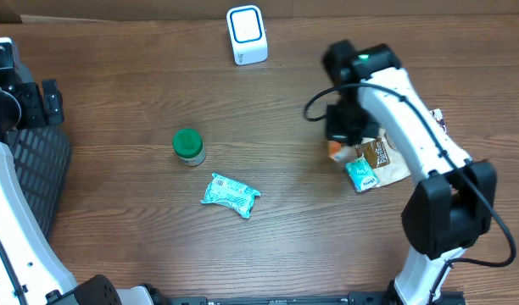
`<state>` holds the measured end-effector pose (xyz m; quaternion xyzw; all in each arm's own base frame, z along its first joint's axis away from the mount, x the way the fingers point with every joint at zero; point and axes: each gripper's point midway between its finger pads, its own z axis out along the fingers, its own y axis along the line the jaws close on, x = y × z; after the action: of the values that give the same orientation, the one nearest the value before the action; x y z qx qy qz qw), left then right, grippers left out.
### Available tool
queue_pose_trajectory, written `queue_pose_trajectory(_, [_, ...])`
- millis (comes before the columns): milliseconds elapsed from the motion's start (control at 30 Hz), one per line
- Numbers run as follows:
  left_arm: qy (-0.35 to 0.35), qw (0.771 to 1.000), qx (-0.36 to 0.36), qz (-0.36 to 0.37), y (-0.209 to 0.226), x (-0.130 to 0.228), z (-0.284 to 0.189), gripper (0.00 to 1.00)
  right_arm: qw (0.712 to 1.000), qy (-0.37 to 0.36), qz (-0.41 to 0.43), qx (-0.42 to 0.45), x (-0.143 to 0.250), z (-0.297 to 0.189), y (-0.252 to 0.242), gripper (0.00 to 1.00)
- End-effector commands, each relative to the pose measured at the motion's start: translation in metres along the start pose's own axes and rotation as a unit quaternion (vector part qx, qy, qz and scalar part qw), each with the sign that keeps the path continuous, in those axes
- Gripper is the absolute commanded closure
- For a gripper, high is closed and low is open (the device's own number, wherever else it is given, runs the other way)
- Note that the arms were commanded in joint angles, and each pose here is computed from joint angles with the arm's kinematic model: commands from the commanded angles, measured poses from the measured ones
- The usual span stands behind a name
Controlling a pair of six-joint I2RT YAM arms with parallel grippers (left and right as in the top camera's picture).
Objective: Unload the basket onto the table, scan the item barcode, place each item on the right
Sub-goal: 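Lower the orange pack onto the right pile and release, then move the right gripper left to the light-blue wipes pack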
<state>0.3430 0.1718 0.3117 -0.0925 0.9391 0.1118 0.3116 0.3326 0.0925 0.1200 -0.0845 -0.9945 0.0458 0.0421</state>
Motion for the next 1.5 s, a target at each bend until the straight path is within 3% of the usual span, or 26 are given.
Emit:
queue_pose_trajectory(0, [-0.001, 1.000, 0.000, 0.012, 0.000, -0.002, 0.001, 0.00, 0.996, 0.042, 0.080, -0.005, 0.001, 0.021, -0.035, 0.96])
queue_pose_trajectory(233, [-0.001, 1.000, 0.000, 0.012, 0.000, -0.002, 0.001, 0.00, 0.988, 0.065, 0.143, -0.007, -0.004, 0.035, -0.082, 0.96])
queue_pose_trajectory(333, [-0.001, 1.000, 0.000, 0.012, 0.000, -0.002, 0.001, 0.00, 0.986, 0.067, 0.154, -0.010, -0.006, 0.036, -0.097, 0.83])
queue_pose_trajectory(467, [-0.001, 1.000, 0.000, 0.012, 0.000, -0.002, 0.001, 0.00, 0.983, 0.068, 0.168, -0.012, -0.008, 0.037, -0.106, 0.59])
queue_pose_trajectory(600, [-0.001, 1.000, 0.000, 0.012, 0.000, -0.002, 0.001, 0.00, 0.984, 0.070, 0.161, -0.013, -0.007, 0.037, -0.107, 0.50])
queue_pose_trajectory(733, [-0.001, 1.000, 0.000, 0.012, 0.000, -0.002, 0.001, 0.00, 0.987, 0.083, 0.133, -0.036, -0.002, 0.035, -0.099, 0.50])
queue_pose_trajectory(833, [-0.001, 1.000, 0.000, 0.012, 0.000, -0.002, 0.001, 0.00, 0.985, 0.094, 0.063, -0.127, 0.001, 0.026, -0.065, 0.54])
queue_pose_trajectory(1000, [-0.001, 1.000, 0.000, 0.012, 0.000, -0.002, 0.001, 0.00, 0.943, 0.079, -0.098, -0.308, 0.015, -0.008, 0.014, 0.53])
queue_pose_trajectory(1167, [-0.001, 1.000, 0.000, 0.012, 0.000, -0.002, 0.001, 0.00, 0.922, 0.068, -0.205, -0.322, 0.038, -0.014, 0.073, 0.55])
queue_pose_trajectory(1233, [-0.001, 1.000, 0.000, 0.012, 0.000, -0.002, 0.001, 0.00, 0.917, 0.062, -0.234, -0.319, 0.047, -0.015, 0.097, 0.65])
queue_pose_trajectory(1267, [-0.001, 1.000, 0.000, 0.012, 0.000, -0.002, 0.001, 0.01, 0.915, 0.056, -0.242, -0.317, 0.051, -0.015, 0.110, 0.82])
queue_pose_trajectory(1300, [-0.001, 1.000, 0.000, 0.012, 0.000, -0.002, 0.001, 0.00, 0.914, 0.053, -0.246, -0.318, 0.054, -0.016, 0.122, 0.92])
queue_pose_trajectory(1333, [-0.001, 1.000, 0.000, 0.012, 0.000, -0.002, 0.001, 0.00, 0.915, 0.051, -0.245, -0.318, 0.058, -0.016, 0.132, 0.96])
queue_pose_trajectory(1467, [-0.001, 1.000, 0.000, 0.012, 0.000, -0.002, 0.001, 0.00, 0.929, 0.042, -0.250, -0.270, 0.085, 0.000, 0.171, 0.96])
